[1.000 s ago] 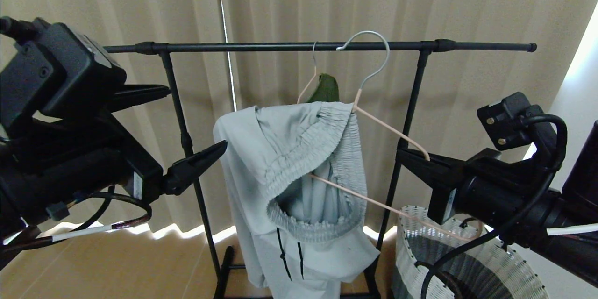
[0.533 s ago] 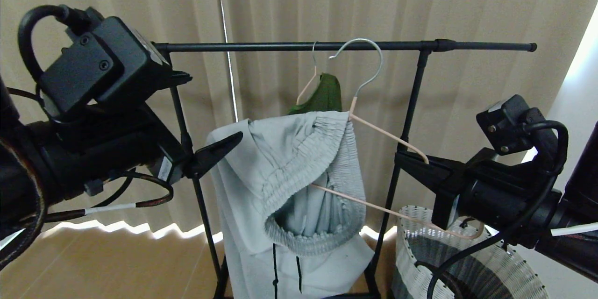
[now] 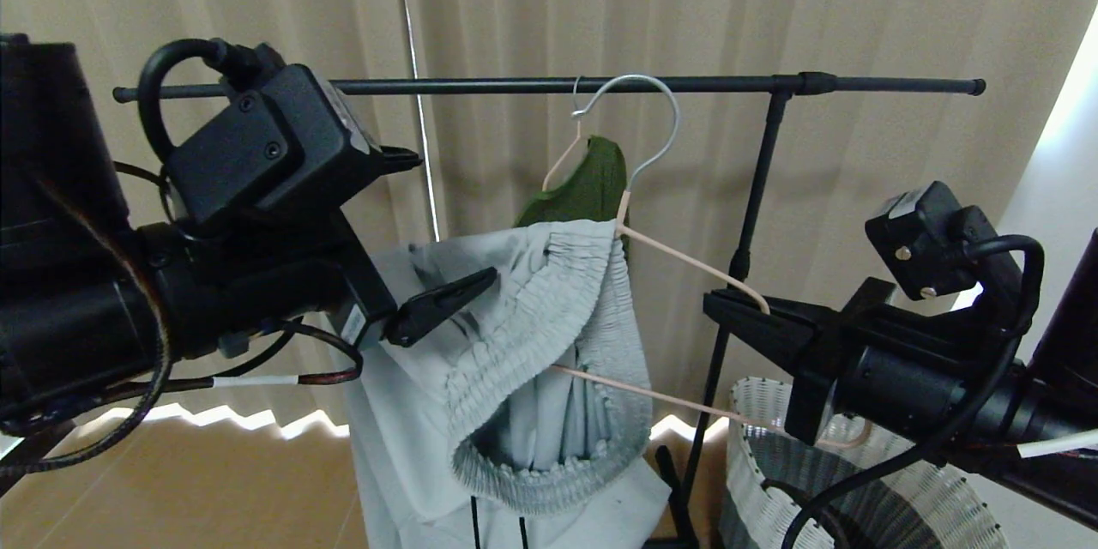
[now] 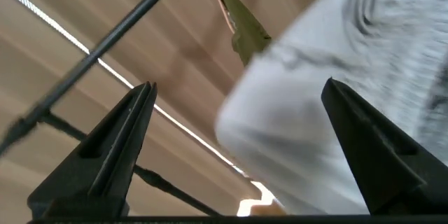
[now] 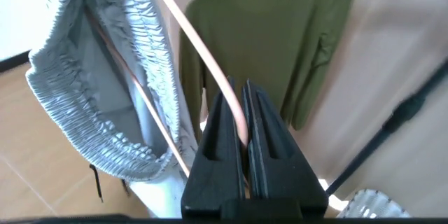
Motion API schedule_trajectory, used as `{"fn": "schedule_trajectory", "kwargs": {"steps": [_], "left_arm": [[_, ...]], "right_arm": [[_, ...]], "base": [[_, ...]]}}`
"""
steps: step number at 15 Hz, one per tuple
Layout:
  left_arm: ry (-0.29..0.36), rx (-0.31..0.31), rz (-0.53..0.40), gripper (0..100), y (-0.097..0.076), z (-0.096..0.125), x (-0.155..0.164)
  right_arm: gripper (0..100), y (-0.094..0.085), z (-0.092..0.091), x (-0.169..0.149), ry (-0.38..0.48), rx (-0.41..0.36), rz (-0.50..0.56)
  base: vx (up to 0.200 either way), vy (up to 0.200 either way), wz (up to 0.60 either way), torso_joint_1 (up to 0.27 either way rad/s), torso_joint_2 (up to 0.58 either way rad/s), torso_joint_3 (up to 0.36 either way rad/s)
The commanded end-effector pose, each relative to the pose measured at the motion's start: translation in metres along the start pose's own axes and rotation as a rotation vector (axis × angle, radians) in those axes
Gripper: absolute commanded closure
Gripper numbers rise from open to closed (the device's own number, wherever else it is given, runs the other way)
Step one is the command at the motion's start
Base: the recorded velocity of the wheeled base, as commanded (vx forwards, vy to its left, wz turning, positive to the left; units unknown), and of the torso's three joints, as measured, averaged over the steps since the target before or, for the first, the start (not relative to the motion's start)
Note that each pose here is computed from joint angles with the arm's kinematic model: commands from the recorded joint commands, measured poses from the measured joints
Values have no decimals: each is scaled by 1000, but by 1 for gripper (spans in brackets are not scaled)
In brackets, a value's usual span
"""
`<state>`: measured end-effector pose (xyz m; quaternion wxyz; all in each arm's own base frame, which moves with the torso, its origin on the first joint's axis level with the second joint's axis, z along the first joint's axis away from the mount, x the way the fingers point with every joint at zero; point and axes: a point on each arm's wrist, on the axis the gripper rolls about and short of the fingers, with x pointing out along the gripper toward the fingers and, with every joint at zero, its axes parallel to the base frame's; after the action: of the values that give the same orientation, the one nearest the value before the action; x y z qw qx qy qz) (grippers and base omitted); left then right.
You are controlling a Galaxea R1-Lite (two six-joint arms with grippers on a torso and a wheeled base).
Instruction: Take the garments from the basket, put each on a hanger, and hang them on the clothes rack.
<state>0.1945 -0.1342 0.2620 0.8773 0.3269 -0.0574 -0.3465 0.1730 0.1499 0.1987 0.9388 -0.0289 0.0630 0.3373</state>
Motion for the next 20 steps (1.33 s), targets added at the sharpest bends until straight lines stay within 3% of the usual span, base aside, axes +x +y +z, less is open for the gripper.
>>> {"fn": "schedule_trajectory", "kwargs": {"steps": [1, 4, 12, 13, 20], "left_arm": [[29, -3, -27, 0, -2, -6, 22], [-8, -4, -34, 0, -3, -7, 28], [9, -5, -48, 0, -7, -13, 25], [10, -5, -49, 100, -8, -13, 25], [-9, -7, -36, 100, -12, -18, 22]], "right_arm": [[100, 3, 1, -1, -7, -1, 33], [100, 7, 2, -2, -13, -1, 82], [100, 10, 5, -4, -39, -3, 111], [100, 10, 6, -4, -50, -3, 111], [100, 8, 7, -4, -55, 0, 105]], "base": [[0, 0, 0, 0, 0, 0], [0, 0, 0, 0, 0, 0], [0, 0, 0, 0, 0, 0], [0, 0, 0, 0, 0, 0], [0, 0, 0, 0, 0, 0]]}}
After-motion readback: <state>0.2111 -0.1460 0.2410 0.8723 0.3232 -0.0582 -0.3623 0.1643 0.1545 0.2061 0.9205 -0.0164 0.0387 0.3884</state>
